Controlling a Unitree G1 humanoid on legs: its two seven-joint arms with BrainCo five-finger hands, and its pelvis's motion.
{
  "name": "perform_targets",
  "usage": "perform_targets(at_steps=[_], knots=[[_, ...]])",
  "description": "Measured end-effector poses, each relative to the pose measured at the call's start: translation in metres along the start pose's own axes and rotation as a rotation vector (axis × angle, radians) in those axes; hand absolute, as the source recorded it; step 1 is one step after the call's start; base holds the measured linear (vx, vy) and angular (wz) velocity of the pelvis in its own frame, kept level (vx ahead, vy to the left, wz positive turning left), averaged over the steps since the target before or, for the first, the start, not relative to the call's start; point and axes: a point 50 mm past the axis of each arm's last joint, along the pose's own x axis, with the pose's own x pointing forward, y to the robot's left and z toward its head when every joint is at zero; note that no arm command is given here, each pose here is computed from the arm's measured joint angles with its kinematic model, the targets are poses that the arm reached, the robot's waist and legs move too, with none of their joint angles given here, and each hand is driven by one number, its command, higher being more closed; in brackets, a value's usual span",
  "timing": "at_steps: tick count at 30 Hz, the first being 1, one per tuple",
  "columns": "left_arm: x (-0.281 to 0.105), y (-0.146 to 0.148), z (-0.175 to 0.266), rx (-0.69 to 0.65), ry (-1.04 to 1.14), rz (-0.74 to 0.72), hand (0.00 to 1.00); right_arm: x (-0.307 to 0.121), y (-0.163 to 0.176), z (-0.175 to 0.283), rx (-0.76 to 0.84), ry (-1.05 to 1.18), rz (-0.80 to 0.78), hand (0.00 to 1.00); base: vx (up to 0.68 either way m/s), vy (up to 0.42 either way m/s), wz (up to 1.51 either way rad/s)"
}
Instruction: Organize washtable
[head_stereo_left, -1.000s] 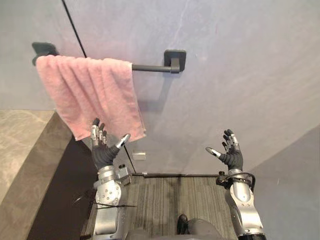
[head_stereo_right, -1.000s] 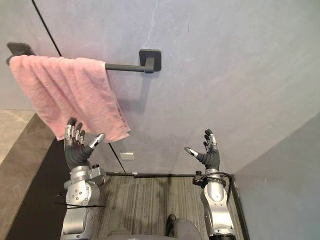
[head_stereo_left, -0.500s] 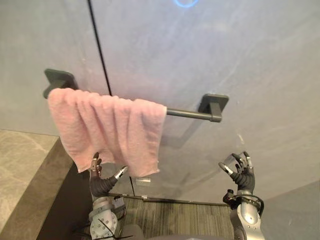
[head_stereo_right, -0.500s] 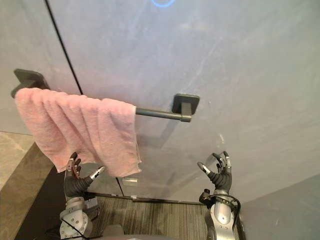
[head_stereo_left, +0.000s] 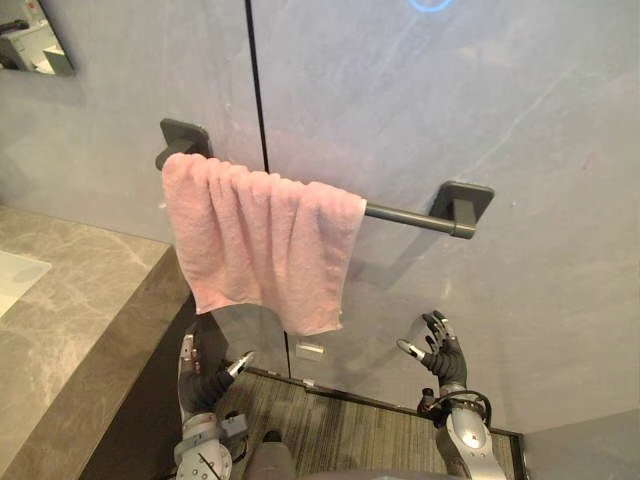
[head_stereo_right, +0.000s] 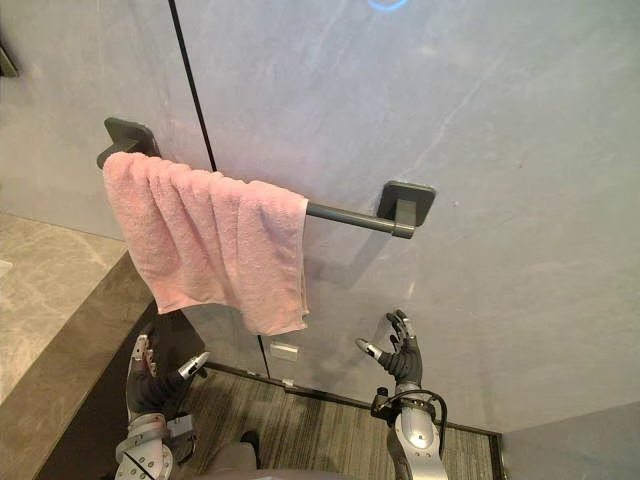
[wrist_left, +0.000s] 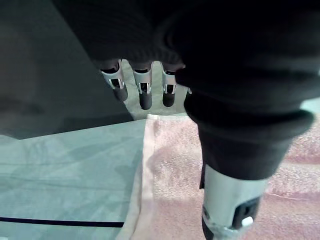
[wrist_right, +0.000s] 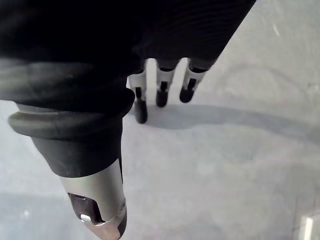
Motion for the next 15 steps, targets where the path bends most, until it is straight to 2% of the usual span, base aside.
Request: perform_targets(at_steps=[5,9,15], knots=[[0.001,-0.002,0.003,-0.03,-0.007,-0.017,0.0,0.007,0.023,-0.006,-0.049,0.033,0.085,0.0,0.0,-0.015,-0.04],[0.009,0.001,0.024,-0.002,-0.116,0.007,0.0,0.021,0.047,-0.015,-0.104,0.072,0.194,0.0,-0.04,-0.042,0.01],[0.015,0.033,0.067,0.034,-0.326,0.24,0.0,0.029,0.062,-0.012,-0.158,0.062,0.285,0.0,-0.02,-0.03,0.0]])
